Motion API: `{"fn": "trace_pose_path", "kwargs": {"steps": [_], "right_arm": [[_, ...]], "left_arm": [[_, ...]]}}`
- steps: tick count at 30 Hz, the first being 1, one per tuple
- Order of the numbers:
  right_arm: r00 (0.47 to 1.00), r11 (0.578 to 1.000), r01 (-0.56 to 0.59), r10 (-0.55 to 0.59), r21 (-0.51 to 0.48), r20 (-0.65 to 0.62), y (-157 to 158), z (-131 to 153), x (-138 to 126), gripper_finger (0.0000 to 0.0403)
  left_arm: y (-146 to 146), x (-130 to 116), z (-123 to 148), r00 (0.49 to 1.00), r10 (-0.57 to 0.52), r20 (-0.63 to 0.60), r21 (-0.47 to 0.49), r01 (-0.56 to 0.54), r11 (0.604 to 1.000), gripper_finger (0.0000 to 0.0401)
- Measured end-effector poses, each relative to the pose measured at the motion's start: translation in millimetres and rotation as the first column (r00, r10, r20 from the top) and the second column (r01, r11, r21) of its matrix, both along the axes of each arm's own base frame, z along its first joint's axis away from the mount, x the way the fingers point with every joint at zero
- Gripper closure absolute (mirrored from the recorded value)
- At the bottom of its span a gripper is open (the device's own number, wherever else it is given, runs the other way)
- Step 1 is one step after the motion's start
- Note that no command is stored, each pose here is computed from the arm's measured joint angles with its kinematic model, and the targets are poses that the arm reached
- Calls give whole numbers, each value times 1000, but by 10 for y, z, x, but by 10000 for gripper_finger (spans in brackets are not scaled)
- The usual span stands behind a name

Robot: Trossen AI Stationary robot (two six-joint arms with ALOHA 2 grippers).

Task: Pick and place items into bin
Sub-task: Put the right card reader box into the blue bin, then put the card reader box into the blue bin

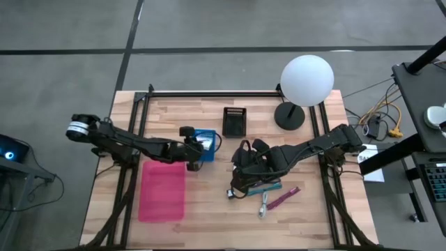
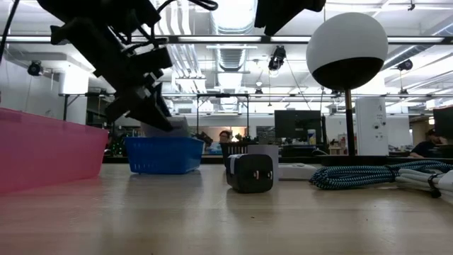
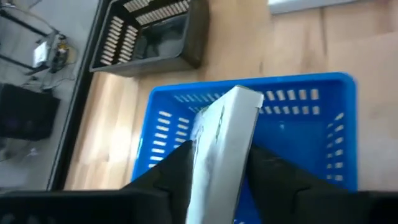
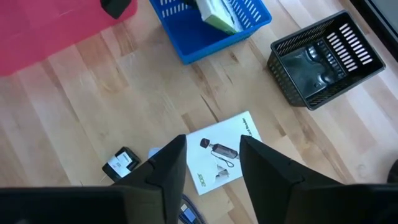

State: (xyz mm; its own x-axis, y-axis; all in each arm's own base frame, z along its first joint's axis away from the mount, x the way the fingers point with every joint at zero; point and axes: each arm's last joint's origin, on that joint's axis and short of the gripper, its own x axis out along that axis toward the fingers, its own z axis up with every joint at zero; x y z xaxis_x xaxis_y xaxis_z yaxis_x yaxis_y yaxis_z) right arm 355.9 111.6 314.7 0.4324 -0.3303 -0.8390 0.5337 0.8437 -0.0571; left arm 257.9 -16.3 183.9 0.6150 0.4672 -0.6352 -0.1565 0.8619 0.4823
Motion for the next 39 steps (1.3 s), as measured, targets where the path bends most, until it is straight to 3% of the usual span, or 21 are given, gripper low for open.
{"fn": "trace_pose_path", "kwargs": {"steps": [6, 11, 16, 24, 28, 33, 39], "right_arm": [[1000, 1000, -2, 2, -1, -1, 0, 0, 0, 266], [1000, 1000, -2, 2, -2, -2, 0, -3, 1, 263], [1000, 1000, -2, 2, -2, -3, 1, -5, 2, 270], [999, 999, -47, 47, -12, -23, 29, -17, -9, 259], [997, 996, 64, -61, 68, -40, -6, -77, -31, 245], [953, 938, 298, -282, 174, -111, -90, -257, -86, 237], [813, 766, 581, -532, 275, -236, -141, -550, -165, 236]], "left_arm": [[-37, -5, 55, 995, -97, 21, -112, 99, 989, 211], [-50, -4, 65, 992, -125, 27, -145, 128, 981, 183], [-62, 11, 100, 988, -147, 42, -179, 152, 972, 177], [-128, 101, 331, 954, -267, 136, -300, 297, 906, 177], [-133, 121, 457, 952, -240, 188, -326, 291, 899, 177], [-119, 68, 667, 939, -208, 272, -334, 295, 895, 177], [-76, -147, 973, 902, -175, 395, -288, 302, 909, 177]]}}
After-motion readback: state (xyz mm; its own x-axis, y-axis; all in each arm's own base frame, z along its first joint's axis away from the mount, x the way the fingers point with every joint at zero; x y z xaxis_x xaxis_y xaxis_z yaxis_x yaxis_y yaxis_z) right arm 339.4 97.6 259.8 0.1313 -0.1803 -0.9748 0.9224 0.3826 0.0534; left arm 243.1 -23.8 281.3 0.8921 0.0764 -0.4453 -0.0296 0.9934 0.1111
